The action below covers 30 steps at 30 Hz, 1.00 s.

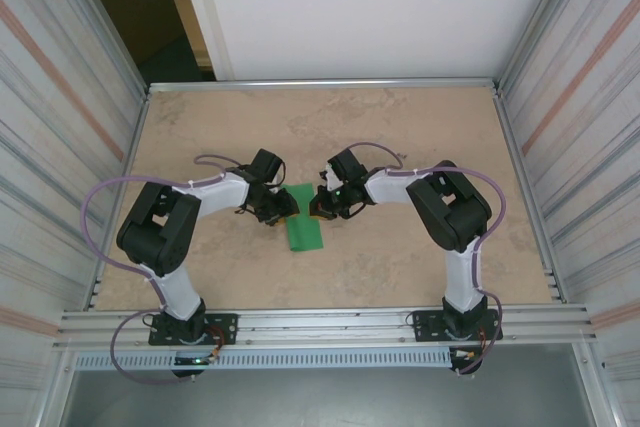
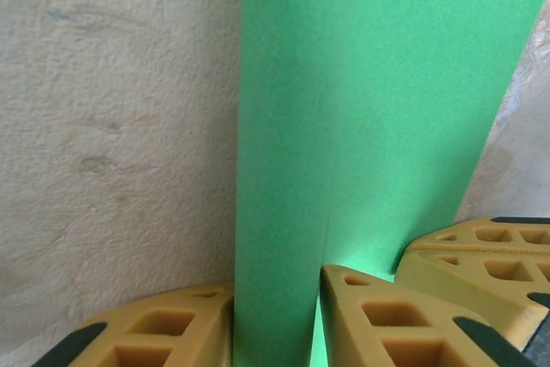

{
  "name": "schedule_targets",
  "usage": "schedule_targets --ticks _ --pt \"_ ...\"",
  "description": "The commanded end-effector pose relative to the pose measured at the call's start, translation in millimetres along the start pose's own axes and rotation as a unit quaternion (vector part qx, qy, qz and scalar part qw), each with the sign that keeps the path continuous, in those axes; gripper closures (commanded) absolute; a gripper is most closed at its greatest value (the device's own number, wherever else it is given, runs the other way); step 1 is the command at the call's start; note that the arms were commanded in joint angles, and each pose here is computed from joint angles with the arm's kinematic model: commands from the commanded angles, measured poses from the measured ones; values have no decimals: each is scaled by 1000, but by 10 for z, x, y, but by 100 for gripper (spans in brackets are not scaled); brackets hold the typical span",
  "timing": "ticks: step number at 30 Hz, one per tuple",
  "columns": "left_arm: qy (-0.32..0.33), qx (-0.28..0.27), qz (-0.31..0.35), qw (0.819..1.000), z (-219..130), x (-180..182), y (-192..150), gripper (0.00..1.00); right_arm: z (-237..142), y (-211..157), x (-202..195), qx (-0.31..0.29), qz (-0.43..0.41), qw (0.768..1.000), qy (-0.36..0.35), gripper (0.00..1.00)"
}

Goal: Fold a paper plane with a square sheet of paper (pick it up from the middle)
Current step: Hold the square sheet of paper at the center of the table, then first fold the square sheet of paper in half at the center of the table.

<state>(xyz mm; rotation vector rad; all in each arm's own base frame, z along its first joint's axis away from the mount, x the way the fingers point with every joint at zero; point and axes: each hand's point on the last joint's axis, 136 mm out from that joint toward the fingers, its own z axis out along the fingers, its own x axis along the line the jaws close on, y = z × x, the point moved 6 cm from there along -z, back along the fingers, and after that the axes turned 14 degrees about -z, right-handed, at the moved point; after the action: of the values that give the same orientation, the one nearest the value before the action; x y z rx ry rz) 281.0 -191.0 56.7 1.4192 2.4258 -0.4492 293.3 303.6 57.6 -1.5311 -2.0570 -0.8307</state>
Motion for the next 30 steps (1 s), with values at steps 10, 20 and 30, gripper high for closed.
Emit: schedule_targets --ticks 10,20,30 --pt "49 -37 4 998 -193 140 105 57 258 -494 -701 82 55 990 -101 99" --pt "-123 -77 50 988 -818 -277 24 61 142 -545 -820 72 71 987 -124 100" --pt "-119 -5 85 989 -310 -539 -276 81 122 -561 -844 65 82 987 -123 100"
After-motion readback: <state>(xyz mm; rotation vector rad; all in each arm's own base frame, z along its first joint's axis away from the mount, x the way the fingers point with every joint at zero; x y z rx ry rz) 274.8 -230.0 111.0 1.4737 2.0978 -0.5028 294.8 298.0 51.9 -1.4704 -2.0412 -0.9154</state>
